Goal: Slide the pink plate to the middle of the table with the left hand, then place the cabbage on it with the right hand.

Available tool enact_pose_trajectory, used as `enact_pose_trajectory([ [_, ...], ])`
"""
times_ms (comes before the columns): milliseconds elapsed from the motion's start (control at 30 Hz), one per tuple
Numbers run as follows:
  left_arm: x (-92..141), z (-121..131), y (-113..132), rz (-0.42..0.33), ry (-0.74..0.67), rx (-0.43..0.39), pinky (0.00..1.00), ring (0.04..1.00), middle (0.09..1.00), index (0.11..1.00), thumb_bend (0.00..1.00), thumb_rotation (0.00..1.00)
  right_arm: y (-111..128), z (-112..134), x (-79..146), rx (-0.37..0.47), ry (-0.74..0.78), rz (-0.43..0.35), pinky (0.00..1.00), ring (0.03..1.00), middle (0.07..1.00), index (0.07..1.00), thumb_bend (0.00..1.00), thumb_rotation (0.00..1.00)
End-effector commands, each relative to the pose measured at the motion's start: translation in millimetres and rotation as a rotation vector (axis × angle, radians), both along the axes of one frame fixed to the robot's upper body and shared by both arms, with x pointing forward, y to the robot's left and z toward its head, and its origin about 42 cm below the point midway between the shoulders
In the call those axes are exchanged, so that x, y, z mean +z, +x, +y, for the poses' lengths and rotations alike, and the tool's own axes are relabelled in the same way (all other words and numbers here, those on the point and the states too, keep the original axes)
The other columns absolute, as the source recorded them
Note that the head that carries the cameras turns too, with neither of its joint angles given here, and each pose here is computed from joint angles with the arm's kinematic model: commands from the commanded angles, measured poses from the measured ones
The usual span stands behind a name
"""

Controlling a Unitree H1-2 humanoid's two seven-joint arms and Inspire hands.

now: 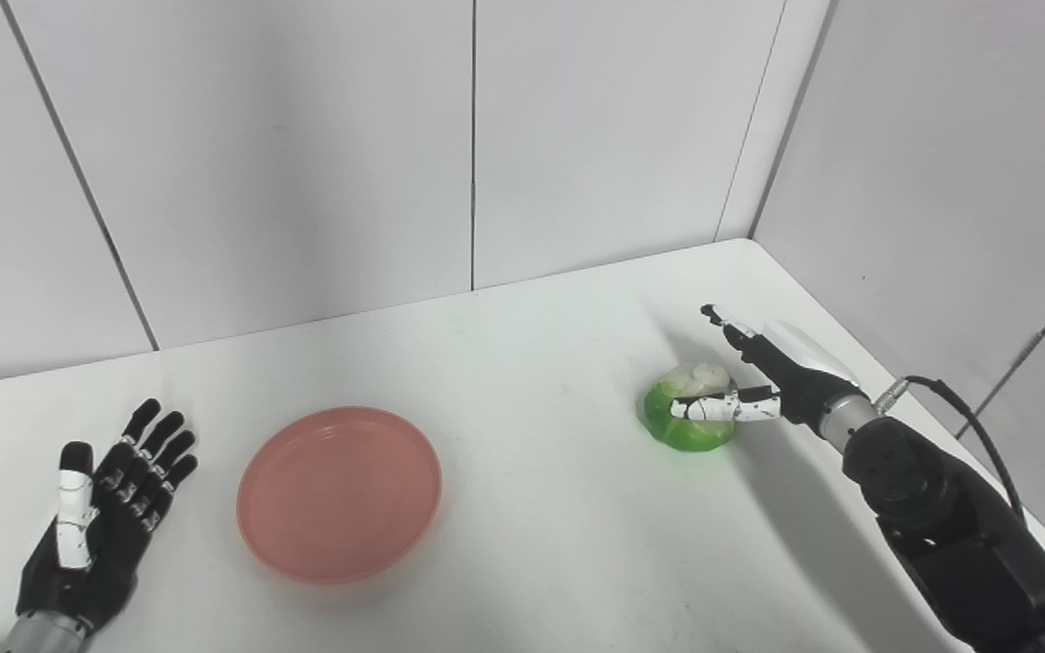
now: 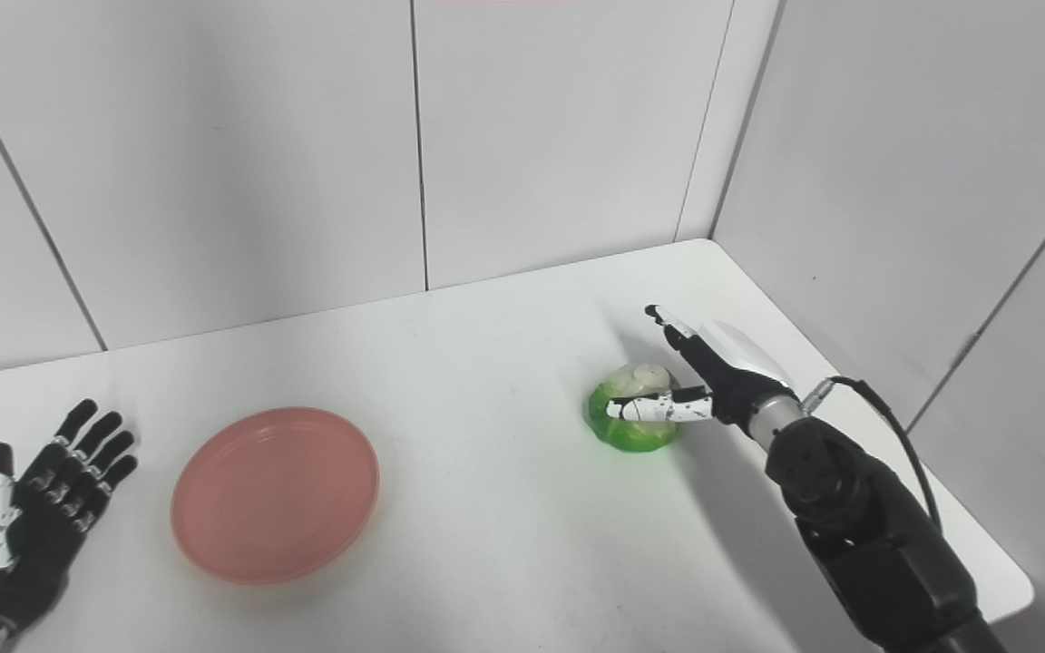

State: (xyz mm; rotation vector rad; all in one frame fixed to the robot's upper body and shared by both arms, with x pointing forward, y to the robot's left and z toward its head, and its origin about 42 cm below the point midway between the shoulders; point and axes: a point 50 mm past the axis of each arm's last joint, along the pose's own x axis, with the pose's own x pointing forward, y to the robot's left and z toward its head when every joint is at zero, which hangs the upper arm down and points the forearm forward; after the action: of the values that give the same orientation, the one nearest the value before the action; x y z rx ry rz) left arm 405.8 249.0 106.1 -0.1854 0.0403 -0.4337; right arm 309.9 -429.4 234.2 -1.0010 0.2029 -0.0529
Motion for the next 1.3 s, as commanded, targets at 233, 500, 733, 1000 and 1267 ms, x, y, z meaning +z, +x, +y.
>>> enact_pose_trajectory([
  [233,-35,10,-24,0.162,0.044,0.021,0.98,0.968,0.973,0.968,0.88,0.96,9,-8,14,0.004,-0.064,-0.029,0.85,0.939,0.97,0.991,1.0,0.61],
  [500,-34,10,-25,0.169,0.04,0.027,0.98,0.967,0.972,0.967,0.88,0.96,21,-5,7,0.039,-0.024,0.002,0.87,0.956,0.981,0.991,1.0,0.58],
  [733,-34,10,-26,0.167,0.045,0.027,0.98,0.966,0.97,0.966,0.89,0.96,34,3,1,0.04,0.006,0.019,0.87,0.95,0.969,0.986,1.0,0.56],
  [1000,-34,9,-25,0.17,0.048,0.026,0.99,0.974,0.971,0.97,0.89,0.97,44,9,-5,0.053,0.0,0.026,0.87,0.959,0.978,0.98,1.0,0.55],
  [1267,-30,7,-26,0.168,0.037,0.026,0.99,0.969,0.97,0.966,0.89,0.96,47,9,-10,0.07,-0.015,-0.04,0.73,0.744,0.742,0.745,0.95,0.11],
])
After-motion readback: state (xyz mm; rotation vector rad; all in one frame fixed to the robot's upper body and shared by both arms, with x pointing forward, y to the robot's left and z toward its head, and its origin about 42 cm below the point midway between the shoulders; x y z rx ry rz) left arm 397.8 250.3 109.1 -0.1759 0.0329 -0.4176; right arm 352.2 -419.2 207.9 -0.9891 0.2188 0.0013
